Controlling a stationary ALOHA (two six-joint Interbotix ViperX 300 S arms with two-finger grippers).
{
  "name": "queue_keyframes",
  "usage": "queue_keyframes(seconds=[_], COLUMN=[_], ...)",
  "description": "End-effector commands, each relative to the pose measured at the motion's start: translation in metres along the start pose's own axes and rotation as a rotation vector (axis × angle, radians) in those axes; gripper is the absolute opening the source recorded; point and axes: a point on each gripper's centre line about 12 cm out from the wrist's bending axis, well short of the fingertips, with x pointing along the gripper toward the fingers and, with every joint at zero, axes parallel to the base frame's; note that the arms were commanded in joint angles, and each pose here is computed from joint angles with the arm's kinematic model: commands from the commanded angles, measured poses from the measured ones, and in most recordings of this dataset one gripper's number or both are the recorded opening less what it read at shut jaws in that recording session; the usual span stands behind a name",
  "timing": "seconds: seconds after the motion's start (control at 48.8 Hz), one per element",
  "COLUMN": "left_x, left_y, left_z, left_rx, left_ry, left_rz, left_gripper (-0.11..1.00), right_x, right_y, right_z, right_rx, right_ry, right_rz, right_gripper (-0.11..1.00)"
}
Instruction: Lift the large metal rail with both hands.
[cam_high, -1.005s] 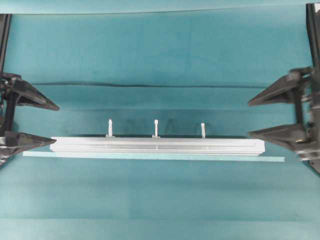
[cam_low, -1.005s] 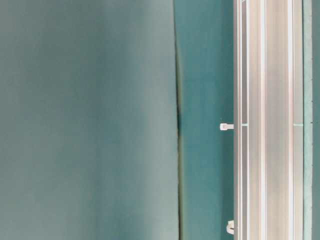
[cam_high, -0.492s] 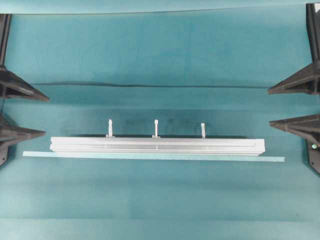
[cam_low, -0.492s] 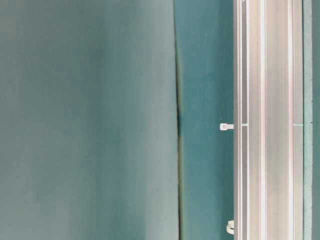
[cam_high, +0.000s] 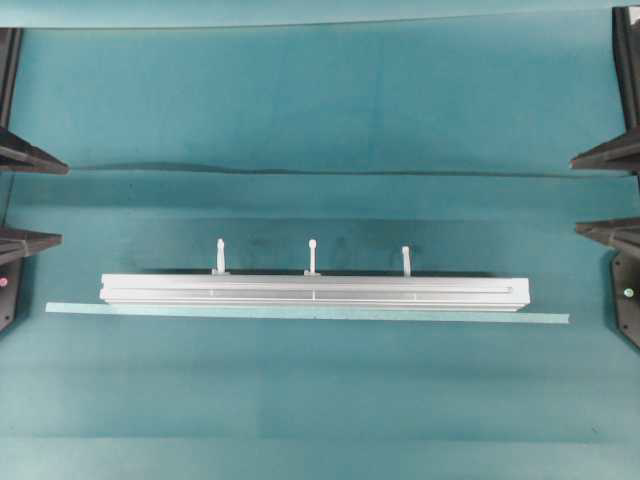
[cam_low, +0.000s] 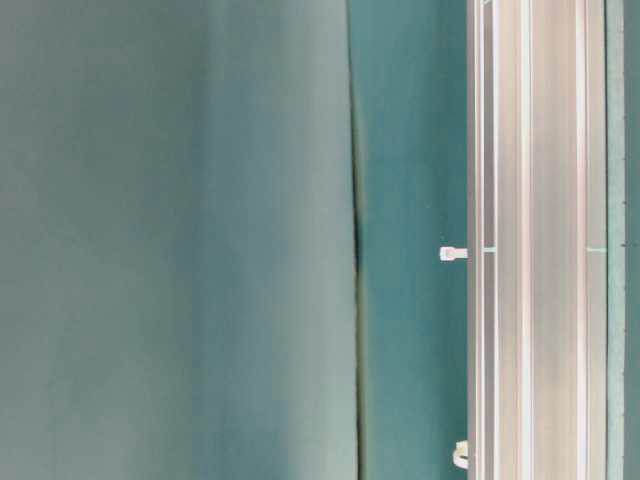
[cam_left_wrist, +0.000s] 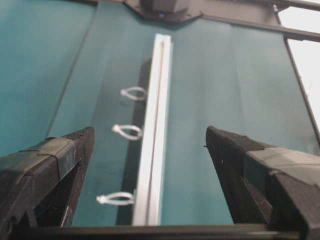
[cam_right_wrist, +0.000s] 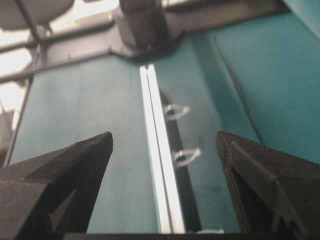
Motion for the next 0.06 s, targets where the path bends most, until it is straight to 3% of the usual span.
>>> queue_keyframes(seconds=[0.0, 0.041], left_x=[-0.0007, -0.0011], left_y=[-0.0008, -0.0009], left_z=[0.0087, 0.0088], left_rx=[-0.003, -0.002], left_ry=[-0.023, -0.024], left_rz=[-0.001, -0.002], left_gripper=[0.97, 0.97], right_x=[-0.0023, -0.0031], right_y=[-0.0005, -0.0011], right_z=[0.0046, 0.0043], right_rx=[0.012, 0.012], right_ry=[-0.046, -0.057], right_rz=[0.000, -0.001], right_gripper=[0.91, 0.91])
